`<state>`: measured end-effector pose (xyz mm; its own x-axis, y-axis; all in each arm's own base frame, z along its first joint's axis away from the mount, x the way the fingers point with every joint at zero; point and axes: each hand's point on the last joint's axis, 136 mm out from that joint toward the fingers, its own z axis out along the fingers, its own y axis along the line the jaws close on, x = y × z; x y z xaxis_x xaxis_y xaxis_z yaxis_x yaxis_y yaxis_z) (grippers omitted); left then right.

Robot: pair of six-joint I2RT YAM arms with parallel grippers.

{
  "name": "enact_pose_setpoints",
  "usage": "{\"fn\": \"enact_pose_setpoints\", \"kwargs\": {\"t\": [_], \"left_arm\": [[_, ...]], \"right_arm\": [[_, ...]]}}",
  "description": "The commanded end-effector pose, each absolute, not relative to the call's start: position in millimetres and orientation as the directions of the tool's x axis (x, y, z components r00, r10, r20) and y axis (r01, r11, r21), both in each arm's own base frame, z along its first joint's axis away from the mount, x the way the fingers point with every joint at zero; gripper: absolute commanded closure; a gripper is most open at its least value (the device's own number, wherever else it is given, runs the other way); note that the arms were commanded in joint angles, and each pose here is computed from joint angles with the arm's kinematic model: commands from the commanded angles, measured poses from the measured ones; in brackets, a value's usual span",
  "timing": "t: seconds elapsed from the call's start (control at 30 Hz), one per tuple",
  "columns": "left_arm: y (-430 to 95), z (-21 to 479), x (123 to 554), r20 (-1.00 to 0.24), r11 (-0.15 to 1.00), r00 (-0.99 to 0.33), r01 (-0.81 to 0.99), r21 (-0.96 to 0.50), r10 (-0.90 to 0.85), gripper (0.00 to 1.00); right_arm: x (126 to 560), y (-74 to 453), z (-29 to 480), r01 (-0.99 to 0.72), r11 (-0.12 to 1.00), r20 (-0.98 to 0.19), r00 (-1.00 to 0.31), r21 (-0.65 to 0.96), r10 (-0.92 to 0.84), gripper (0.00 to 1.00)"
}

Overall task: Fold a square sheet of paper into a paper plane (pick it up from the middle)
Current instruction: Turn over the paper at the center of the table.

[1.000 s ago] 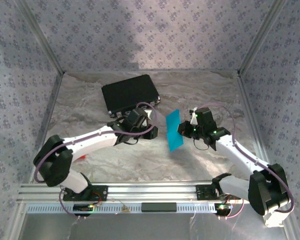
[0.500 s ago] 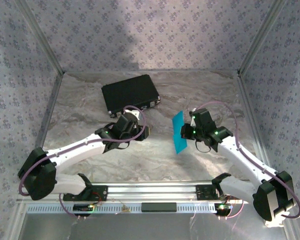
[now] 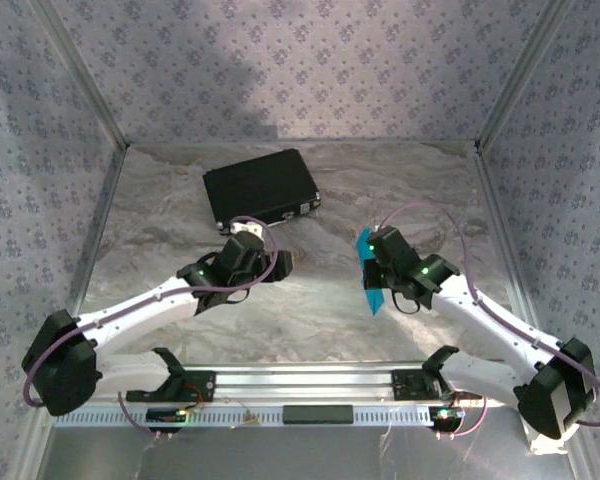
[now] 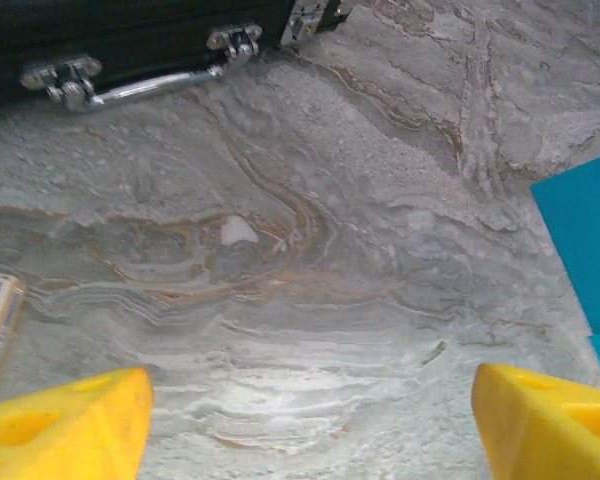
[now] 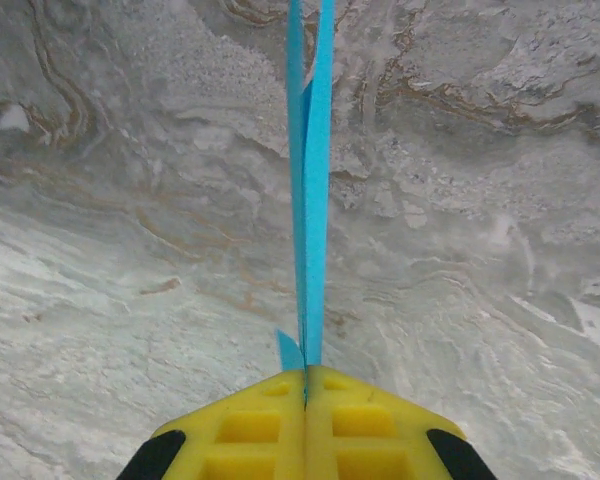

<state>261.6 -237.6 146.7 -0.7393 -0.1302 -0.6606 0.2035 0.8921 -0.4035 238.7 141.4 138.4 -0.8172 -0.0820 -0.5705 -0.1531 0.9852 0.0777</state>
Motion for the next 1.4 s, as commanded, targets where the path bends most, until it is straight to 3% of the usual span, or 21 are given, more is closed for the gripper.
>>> {"fn": "enact_pose_setpoints", "kwargs": {"t": [0.0,0.07,0.3,0.53,0.7,0.8,0.97,1.07,1.23,1.37], "left_arm": [[-222,153,267,-0.683,0.906,-0.711,0.161,-0.392,-0.169,0.07],[-213,154,267,-0.693,0.915,-0.697,0.137,-0.380,-0.183,0.01],[-181,161,266,-0.708,0.931,-0.666,0.055,-0.362,-0.236,0.00],[-156,168,259,-0.714,0.929,-0.641,0.004,-0.371,-0.282,0.00],[-143,180,254,-0.742,0.917,-0.591,0.011,-0.398,-0.315,0.00],[-135,181,253,-0.745,0.922,-0.589,0.000,-0.387,-0.313,0.00],[-142,179,252,-0.723,0.909,-0.615,0.025,-0.416,-0.314,0.00],[-158,174,254,-0.696,0.893,-0.653,0.066,-0.444,-0.298,0.00],[-196,160,259,-0.621,0.854,-0.744,0.135,-0.502,-0.246,0.04],[-232,144,262,-0.527,0.812,-0.829,0.172,-0.559,-0.187,0.19]], "right_arm": [[242,127,152,-0.159,0.979,-0.605,-0.770,-0.128,-0.204,0.95],[242,129,153,-0.178,0.960,-0.602,-0.750,-0.214,-0.273,0.96],[252,132,165,-0.096,0.845,-0.563,-0.705,-0.526,-0.431,0.99],[264,185,122,-0.166,0.803,-0.462,-0.743,-0.572,-0.483,1.00],[257,238,67,-0.313,0.854,-0.385,-0.790,-0.416,-0.477,0.98],[253,282,61,-0.383,0.893,-0.395,-0.802,-0.234,-0.448,0.94],[248,318,67,-0.414,0.903,-0.407,-0.849,0.116,-0.337,0.65],[248,319,84,-0.435,0.862,-0.447,-0.845,0.259,-0.292,0.53],[257,282,99,-0.325,0.804,-0.458,-0.886,0.498,-0.074,0.54],[261,243,90,-0.199,0.749,-0.386,-0.919,0.631,0.081,0.71]]}}
